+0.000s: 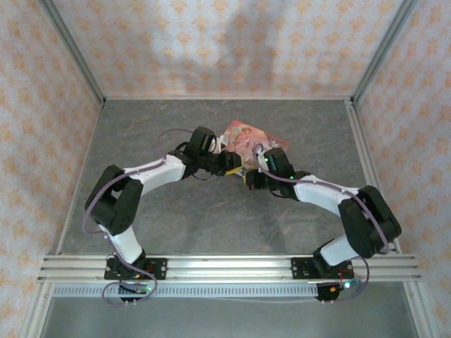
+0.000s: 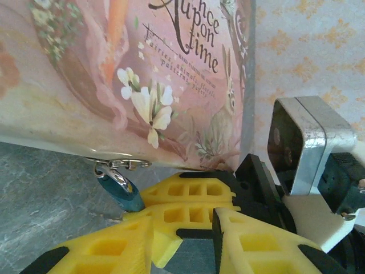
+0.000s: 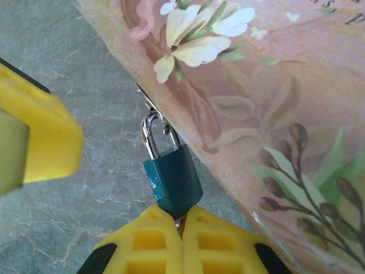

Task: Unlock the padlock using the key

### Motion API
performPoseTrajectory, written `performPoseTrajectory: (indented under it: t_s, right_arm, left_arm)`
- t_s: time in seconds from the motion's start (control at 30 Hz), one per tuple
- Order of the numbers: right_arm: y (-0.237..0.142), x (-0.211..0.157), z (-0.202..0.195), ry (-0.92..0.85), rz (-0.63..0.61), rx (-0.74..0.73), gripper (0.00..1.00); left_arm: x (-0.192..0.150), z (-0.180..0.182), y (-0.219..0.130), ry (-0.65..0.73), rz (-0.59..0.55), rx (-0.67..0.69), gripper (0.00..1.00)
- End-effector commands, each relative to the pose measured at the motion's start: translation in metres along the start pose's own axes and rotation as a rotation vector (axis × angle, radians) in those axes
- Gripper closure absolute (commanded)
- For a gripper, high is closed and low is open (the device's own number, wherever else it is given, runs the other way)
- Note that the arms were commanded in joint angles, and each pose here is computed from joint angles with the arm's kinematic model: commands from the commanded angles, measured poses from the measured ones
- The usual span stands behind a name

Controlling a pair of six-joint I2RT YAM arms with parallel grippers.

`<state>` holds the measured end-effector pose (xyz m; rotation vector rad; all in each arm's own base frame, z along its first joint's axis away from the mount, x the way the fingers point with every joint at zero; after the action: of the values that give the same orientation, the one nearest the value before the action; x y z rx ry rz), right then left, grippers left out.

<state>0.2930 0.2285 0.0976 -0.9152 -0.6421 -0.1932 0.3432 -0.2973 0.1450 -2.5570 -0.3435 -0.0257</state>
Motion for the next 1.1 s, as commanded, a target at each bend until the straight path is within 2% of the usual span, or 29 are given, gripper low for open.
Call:
performPoseTrajectory:
  t_s: [0.0, 0.23, 0.53, 0.8, 1.07]
  right_arm:
    - [0.002, 0.000, 0.001, 0.006, -0.010, 0.020, 1.00]
    - [0.002, -0.002, 0.009, -0.065, -0.001, 0.000, 1.00]
    - [0.015, -0.014, 0.017, -0.197, 0.040, -0.079, 1.00]
    - [0.021, -0.018, 0.022, -0.239, 0.051, -0.096, 1.00]
    - [0.022, -0.021, 0.029, -0.269, 0.042, -0.076, 1.00]
  left_arm:
    - [-0.002, 0.009, -0.004, 0.023, -0.016, 0.057, 0.68]
    - [-0.010, 0.025, -0.003, 0.011, -0.016, 0.130, 0.66]
    - [-0.024, 0.040, 0.015, 0.006, 0.015, 0.183, 0.62]
    - [-0.037, 0.068, 0.031, -0.047, 0.032, 0.245, 0.69]
    - [-0.034, 0.084, 0.032, -0.051, -0.015, 0.315, 0.69]
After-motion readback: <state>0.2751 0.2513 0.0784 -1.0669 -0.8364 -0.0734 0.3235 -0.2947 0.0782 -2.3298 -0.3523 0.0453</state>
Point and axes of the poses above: each hand's point on the last joint's axis, 136 mm out from that joint toward the fingers, its own y axis out along the fingers, its own z axis along the line the jaws close on, x = y × z, the point moved 2 cm from there along -y, back along the fingers, and after that the axes turned 6 degrees about -y, right-handed, at the moved point
